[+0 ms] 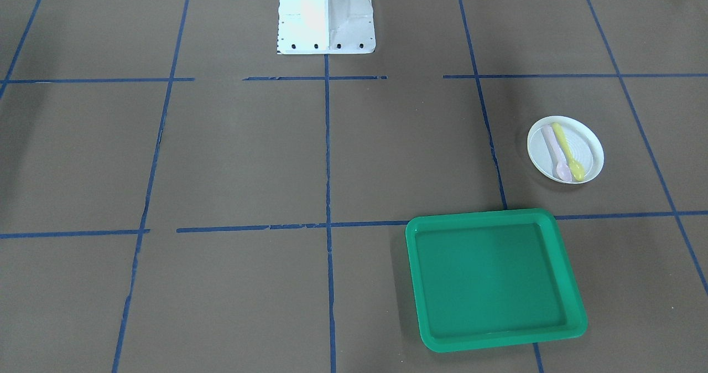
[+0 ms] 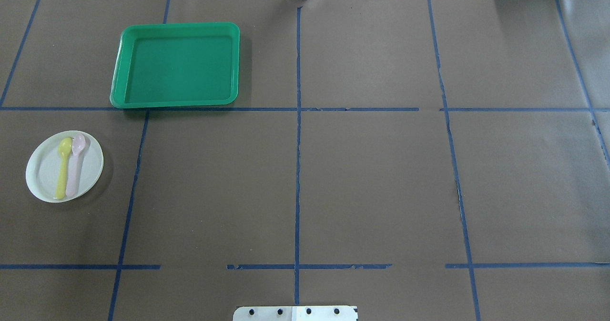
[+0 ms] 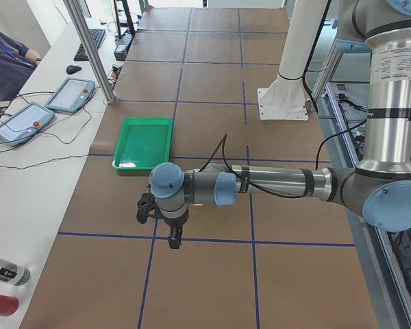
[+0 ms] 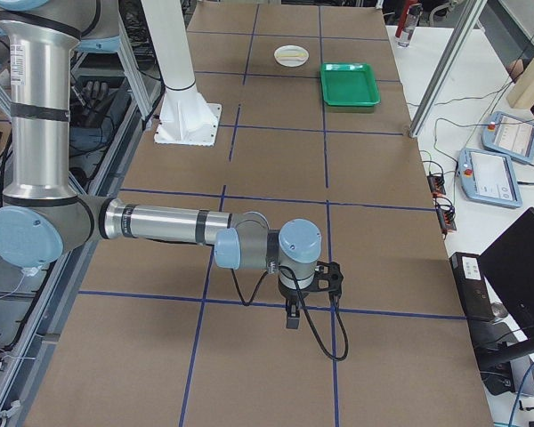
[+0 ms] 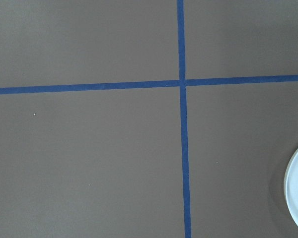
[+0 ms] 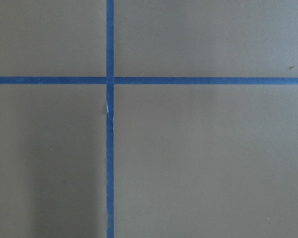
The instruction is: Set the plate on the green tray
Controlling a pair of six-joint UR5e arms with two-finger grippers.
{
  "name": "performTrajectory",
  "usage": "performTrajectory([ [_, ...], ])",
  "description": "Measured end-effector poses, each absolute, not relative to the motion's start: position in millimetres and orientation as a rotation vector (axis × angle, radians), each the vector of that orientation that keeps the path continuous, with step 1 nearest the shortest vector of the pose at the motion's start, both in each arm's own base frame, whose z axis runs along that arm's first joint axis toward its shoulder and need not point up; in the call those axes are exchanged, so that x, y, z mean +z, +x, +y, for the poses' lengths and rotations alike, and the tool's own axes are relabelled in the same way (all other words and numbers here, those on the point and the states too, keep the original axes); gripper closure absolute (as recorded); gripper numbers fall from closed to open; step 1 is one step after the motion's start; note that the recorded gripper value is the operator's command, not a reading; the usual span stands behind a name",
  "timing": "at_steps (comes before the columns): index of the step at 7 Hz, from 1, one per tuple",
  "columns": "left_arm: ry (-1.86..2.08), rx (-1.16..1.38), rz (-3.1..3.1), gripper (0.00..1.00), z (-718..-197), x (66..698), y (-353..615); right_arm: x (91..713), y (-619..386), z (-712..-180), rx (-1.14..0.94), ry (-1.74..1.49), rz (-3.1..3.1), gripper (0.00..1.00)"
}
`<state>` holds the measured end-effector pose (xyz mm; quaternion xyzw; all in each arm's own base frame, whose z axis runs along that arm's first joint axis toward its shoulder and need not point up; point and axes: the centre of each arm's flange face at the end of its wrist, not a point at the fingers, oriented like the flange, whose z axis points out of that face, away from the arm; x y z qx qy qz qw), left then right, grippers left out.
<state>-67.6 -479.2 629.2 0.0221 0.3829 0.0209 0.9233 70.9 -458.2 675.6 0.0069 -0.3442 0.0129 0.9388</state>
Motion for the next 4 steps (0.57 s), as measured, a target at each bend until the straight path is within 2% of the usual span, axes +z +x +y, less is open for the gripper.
performTrajectory([
  [4, 0.013, -0.052, 0.817, 0.0, -488.7, 604.1, 13.6, 676.0, 70.8, -458.1, 0.027, 0.013, -0.703, 0.0],
])
